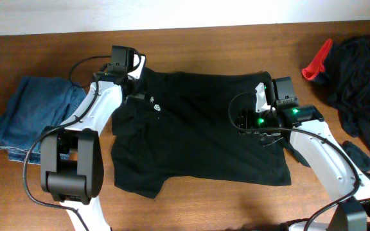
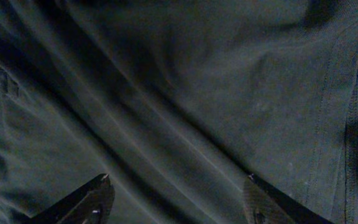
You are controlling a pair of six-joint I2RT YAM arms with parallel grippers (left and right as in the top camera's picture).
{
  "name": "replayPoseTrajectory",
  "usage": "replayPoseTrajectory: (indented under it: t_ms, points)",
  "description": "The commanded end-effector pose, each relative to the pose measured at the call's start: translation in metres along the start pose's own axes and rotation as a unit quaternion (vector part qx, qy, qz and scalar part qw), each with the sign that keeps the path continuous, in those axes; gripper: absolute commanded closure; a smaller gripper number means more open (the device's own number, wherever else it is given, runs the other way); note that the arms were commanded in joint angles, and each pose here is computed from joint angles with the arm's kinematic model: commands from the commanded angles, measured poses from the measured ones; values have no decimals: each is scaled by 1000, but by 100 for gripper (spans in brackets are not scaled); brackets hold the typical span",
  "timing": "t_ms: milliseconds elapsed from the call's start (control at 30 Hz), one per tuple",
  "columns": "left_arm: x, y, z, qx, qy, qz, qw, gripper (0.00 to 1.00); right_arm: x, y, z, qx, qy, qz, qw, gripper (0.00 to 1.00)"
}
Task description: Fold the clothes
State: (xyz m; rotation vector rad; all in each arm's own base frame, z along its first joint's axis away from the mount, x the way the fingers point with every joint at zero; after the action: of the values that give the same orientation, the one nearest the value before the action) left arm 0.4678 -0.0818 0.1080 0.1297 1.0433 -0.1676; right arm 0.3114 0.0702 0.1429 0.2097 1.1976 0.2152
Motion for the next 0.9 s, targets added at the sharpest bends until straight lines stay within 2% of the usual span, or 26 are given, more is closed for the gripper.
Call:
replayPoseTrajectory:
  t_ms: [0,133,267,333,367,433,733,800,867]
  points:
    - [-16,-4,19,-53,-9,-30,998,46,-2,1,4,-8,-6,0,1000,29]
    - [-23,-19,22,-125,5,-94,988,46,-2,1,4,-8,-6,0,1000,29]
    - [-14,-17,9,-185,39,-79,979,46,-2,1,4,-8,-6,0,1000,29]
    - [-6,-17,6,-187,46,-78,978,47,-2,1,4,-8,-6,0,1000,29]
    - [-2,-17,3,-188,52,-77,978,52,-2,1,4,-8,-6,0,1000,29]
    - [6,-18,0,-193,60,-76,976,56,-2,1,4,-8,-6,0,1000,29]
    - [36,-16,2,-191,42,-73,978,56,-2,1,4,-9,-6,0,1000,29]
    - [39,-15,9,-182,21,-72,980,64,-2,1,4,-9,-6,0,1000,29]
    - [39,-14,19,-178,-4,-74,981,88,-2,1,4,-9,-5,0,1000,29]
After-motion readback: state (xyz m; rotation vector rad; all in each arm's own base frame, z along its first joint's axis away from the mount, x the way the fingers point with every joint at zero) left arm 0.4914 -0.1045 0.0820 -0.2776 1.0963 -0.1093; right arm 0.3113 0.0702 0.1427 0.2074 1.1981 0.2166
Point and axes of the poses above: each gripper's point midway between its finger pads, its own x axis out along the fingers, its own y axis along the line the jaws close on, z = x × y, the point moved 5 cm from there along -x, back along the fingers, and after that the axes turned 3 degrees about -x, right-handed, at the moved point
